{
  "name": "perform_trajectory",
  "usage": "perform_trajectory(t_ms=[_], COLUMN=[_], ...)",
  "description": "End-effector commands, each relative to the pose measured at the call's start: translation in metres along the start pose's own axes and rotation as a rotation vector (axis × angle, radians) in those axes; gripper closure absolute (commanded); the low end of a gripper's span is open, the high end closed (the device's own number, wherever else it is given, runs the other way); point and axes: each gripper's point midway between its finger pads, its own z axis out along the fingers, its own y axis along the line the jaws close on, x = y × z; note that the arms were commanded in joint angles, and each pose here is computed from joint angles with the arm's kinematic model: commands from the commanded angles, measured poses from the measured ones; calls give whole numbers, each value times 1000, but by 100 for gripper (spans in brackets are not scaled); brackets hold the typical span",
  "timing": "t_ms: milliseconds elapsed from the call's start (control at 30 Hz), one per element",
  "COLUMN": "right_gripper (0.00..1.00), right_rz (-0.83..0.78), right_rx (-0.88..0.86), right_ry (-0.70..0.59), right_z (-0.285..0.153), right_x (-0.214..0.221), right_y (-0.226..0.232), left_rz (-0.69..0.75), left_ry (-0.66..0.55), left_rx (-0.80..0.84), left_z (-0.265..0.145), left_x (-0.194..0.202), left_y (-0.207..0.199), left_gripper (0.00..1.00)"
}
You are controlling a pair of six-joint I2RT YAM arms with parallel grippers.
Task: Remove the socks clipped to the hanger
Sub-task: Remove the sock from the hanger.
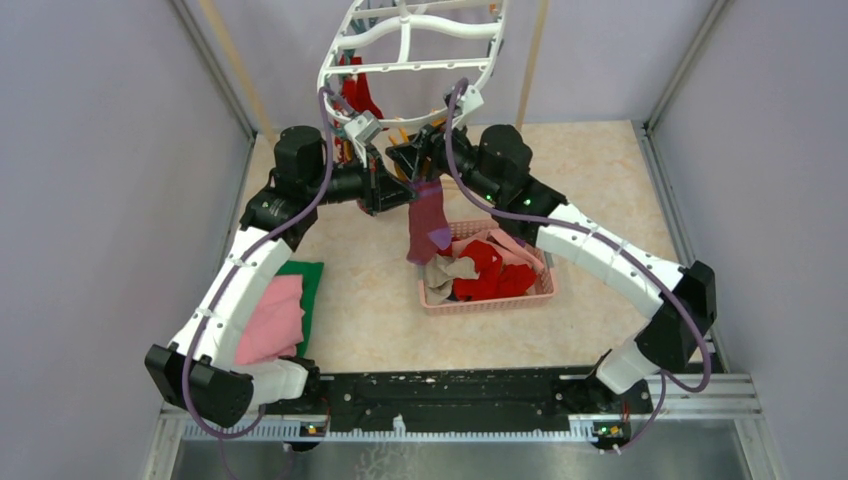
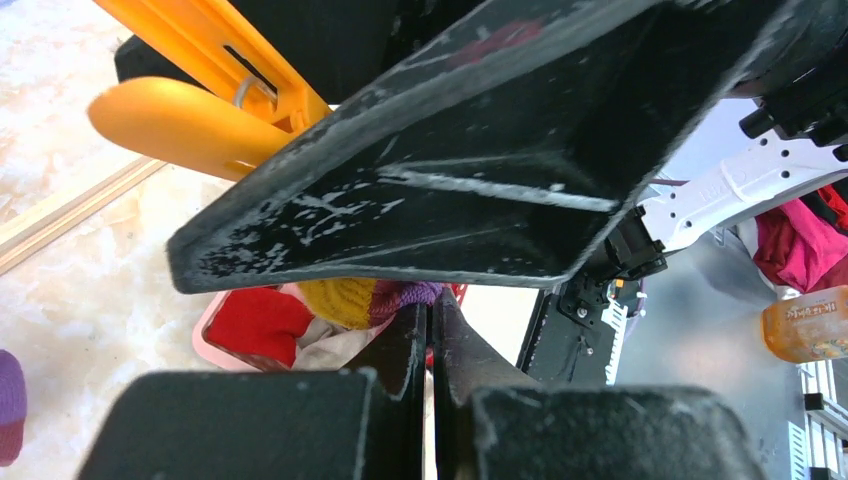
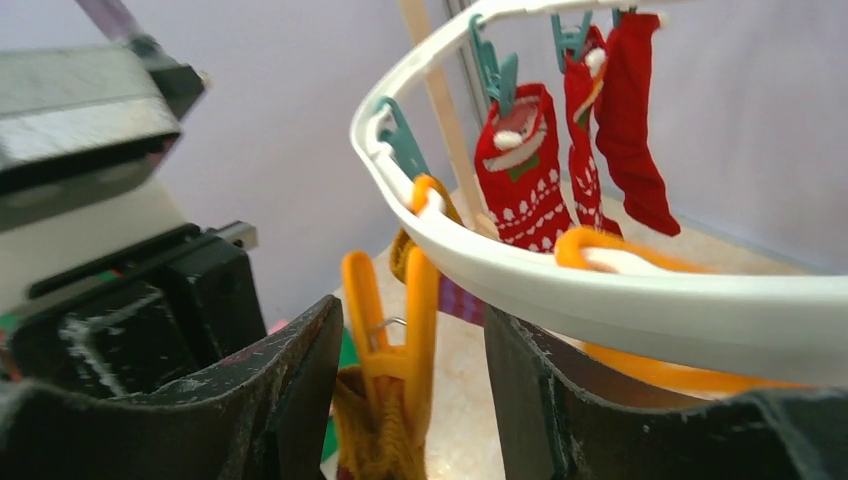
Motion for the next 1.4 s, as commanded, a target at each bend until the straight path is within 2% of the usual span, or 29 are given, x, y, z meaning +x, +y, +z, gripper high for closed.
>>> perform_trajectory(t_ms=[0, 167, 500, 600, 700, 833, 1067, 1200, 1367], right_gripper=[47, 50, 65, 73, 88, 97, 100, 100, 100], right_rz=[-47, -78, -93, -91, -78, -63, 12, 31, 23], right_rx=[-2, -1, 34, 22, -14, -62, -123, -119, -97], right_ry=[-98, -134, -203, -235, -251, -254, -226, -204, -205], right_z=[3, 10, 16, 14, 13, 7, -3, -9, -17], right_x=[-39, -41, -43, -50, -55, -60, -61, -60, -65], right_y=[9, 15, 11, 13, 21, 30, 29, 21, 13], left_rz=[65, 57, 61, 61, 67, 102, 161, 136, 60], left_ry=[-53, -60, -61, -59, -54, -47, -30, -11, 45], left_rx=[23, 22, 4, -2, -14, -53, -110, -63, 36], left_z=[-7, -3, 0, 1, 1, 2, 2, 5, 22], left_x=[-21, -22, -20, -19, -16, -10, 0, 9, 42], left_y=[-15, -12, -5, -3, 1, 11, 28, 22, 8], left_gripper=[100, 100, 100, 100, 100, 100, 100, 100, 100])
